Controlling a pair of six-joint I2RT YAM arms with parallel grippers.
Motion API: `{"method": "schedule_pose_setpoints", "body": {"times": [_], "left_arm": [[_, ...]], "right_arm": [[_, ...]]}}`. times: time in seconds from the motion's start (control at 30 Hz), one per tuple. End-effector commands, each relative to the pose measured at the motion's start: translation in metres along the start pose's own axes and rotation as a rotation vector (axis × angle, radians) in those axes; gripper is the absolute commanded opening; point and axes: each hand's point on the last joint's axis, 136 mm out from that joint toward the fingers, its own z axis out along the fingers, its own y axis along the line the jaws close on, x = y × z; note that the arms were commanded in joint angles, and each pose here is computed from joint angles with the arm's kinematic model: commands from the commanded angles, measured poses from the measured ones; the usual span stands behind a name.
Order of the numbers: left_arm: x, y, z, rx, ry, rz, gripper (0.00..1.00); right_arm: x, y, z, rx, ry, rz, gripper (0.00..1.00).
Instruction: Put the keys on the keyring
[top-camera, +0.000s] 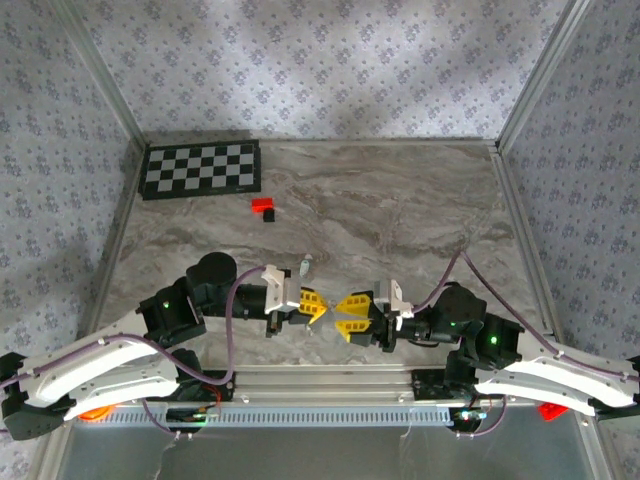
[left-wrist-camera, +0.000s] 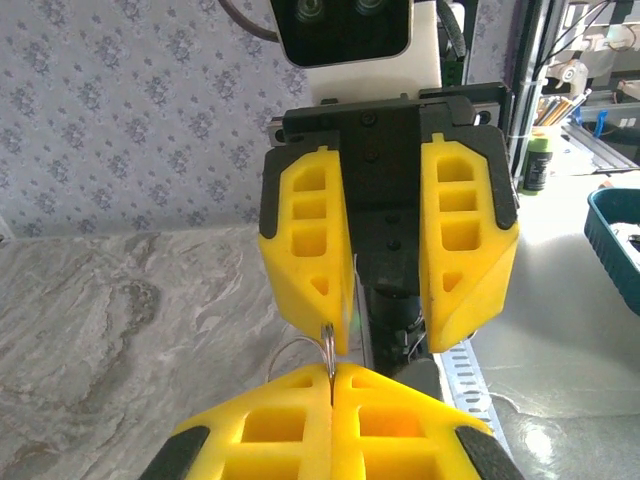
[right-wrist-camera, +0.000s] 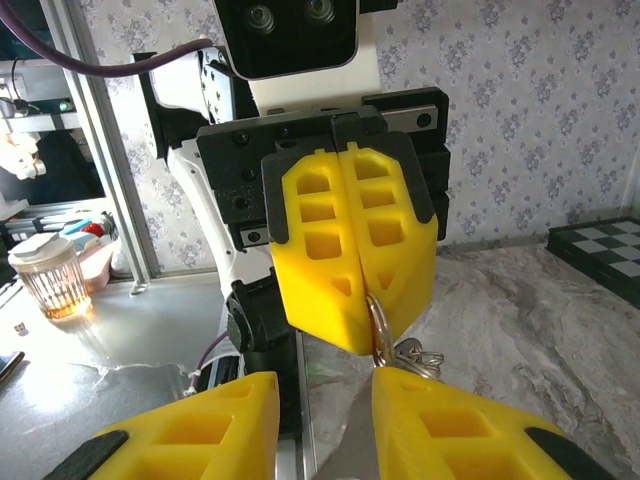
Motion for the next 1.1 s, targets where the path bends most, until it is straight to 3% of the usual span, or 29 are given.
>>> {"method": "schedule_pose_setpoints", "body": {"times": [0.0,0.53,1.07], "left_arm": [[-0.041,-0.007,-0.012,0.022,-0.12,0.056,0.0],[-0.034,-0.005,-0.008,0.026,-0.096,0.053,0.0],[-0.028,0.003,-0.003,-0.01,-0.076,0.041,0.0]], "right_arm": [[-0.025,0.003,-0.003,-0.003,-0.071,-0.03,0.32],[-0.025,-0.006,-0.001,0.052,-0.083,-0.029,0.3],[-0.021,-0.008,0.004,0.062,-0.053,-0.036,0.0]]}}
